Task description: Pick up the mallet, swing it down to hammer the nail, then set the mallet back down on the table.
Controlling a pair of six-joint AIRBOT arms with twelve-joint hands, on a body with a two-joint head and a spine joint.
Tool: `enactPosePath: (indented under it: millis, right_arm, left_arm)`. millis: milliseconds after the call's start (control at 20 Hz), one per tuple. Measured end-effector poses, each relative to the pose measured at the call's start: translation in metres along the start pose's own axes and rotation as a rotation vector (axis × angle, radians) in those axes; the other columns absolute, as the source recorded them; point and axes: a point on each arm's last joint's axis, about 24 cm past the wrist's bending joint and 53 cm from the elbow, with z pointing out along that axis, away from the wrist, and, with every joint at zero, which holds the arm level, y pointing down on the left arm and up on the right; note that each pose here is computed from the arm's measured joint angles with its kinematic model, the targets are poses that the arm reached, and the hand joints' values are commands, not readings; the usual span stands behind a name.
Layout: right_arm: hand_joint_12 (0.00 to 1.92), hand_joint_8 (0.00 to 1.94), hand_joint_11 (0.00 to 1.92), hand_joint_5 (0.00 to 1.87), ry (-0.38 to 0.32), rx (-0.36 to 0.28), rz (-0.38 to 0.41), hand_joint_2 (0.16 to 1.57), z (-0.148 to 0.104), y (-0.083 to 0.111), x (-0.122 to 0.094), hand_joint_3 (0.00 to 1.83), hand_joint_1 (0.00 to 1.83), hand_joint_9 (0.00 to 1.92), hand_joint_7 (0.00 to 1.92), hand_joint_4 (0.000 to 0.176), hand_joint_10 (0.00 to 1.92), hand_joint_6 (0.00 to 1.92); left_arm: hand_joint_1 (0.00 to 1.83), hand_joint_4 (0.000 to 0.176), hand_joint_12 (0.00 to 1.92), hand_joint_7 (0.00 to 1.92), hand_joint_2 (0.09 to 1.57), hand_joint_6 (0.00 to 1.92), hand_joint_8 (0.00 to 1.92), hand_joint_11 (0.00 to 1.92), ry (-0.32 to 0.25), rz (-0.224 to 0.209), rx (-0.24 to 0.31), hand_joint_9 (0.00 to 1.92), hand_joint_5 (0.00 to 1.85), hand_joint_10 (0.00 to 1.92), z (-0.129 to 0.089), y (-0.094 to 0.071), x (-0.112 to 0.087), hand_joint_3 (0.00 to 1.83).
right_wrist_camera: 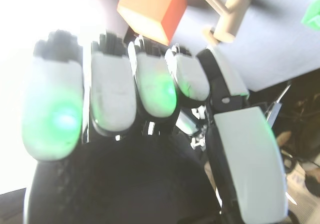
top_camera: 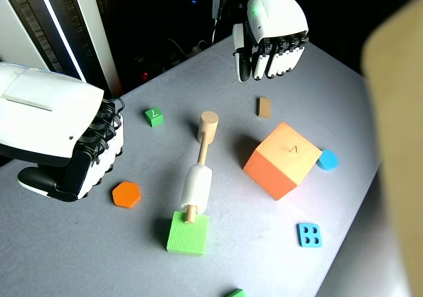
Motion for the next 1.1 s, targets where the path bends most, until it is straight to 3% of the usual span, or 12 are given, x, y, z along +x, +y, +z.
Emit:
enactPosePath:
  millis: [100,150,300,450,650,750,850,1050,1100]
  right_arm:
    - [0.07,0.00,0.00,0.08,-0.012,0.000,-0.010,1.25,-0.001,0.000,-0.003,0.01,0.06,0.07,0.08,0.000,0.00,0.00]
    - [0.15,0.00,0.00,0.12,-0.018,-0.004,-0.007,1.25,0.000,0.002,-0.003,0.00,0.09,0.10,0.12,0.000,0.00,0.00]
    - [0.14,0.00,0.00,0.13,-0.032,-0.011,-0.008,1.25,0.000,0.005,-0.006,0.00,0.18,0.08,0.11,0.000,0.00,0.00]
    - [0.01,0.00,0.00,0.10,-0.033,-0.009,-0.008,1.15,-0.001,0.004,-0.007,0.00,0.50,0.04,0.06,0.000,0.00,0.00]
    - [0.00,0.00,0.00,0.06,-0.019,-0.020,-0.007,1.09,0.002,0.009,-0.010,0.00,0.81,0.02,0.05,0.000,0.00,0.00]
    - [0.00,0.00,0.00,0.05,0.025,-0.037,0.028,1.05,0.006,0.017,-0.008,0.00,1.08,0.00,0.02,0.000,0.00,0.00]
    - [0.00,0.00,0.00,0.06,0.066,-0.047,0.055,1.02,0.007,0.022,-0.001,0.00,1.21,0.00,0.01,0.000,0.00,0.00]
    - [0.00,0.00,0.00,0.06,0.158,-0.060,0.116,1.01,0.016,0.030,0.013,0.00,1.29,0.00,0.02,0.000,0.00,0.00]
    - [0.00,0.00,0.00,0.04,0.192,-0.026,0.149,1.03,0.024,0.026,0.019,0.00,1.30,0.00,0.00,0.000,0.00,0.00]
  left_arm:
    - [0.00,0.000,0.00,0.01,1.14,0.01,0.00,0.01,0.001,0.004,-0.004,0.00,0.04,0.00,0.000,0.001,0.000,0.03]
    - [0.00,0.000,0.00,0.01,1.14,0.00,0.00,0.00,0.004,-0.001,-0.006,0.00,0.03,0.00,0.001,0.002,0.001,0.03]
    - [0.00,0.000,0.00,0.03,1.17,0.01,0.01,0.01,-0.006,0.023,0.016,0.01,0.06,0.01,0.002,0.001,-0.003,0.03]
    - [0.00,0.000,0.01,0.06,1.18,0.00,0.00,0.03,0.007,0.015,0.033,0.03,0.08,0.00,0.003,0.006,-0.003,0.01]
    - [0.00,0.000,0.01,0.05,1.19,0.00,0.00,0.03,0.091,0.028,0.112,0.02,0.08,0.00,-0.001,0.002,0.016,0.01]
    - [0.00,0.000,0.02,0.05,1.18,0.00,0.00,0.04,0.145,0.021,0.130,0.04,0.08,0.01,-0.005,0.004,0.029,0.01]
    - [0.00,0.000,0.02,0.04,1.19,0.00,0.00,0.04,0.174,0.006,0.143,0.03,0.06,0.00,-0.007,0.003,0.038,0.01]
    - [0.00,0.000,0.01,0.04,1.20,0.00,0.00,0.03,0.190,-0.064,0.181,0.03,0.07,0.00,0.001,-0.004,0.054,0.01]
    - [0.00,0.000,0.01,0.05,1.20,0.00,0.01,0.03,0.178,-0.072,0.194,0.04,0.07,0.00,0.004,-0.006,0.053,0.01]
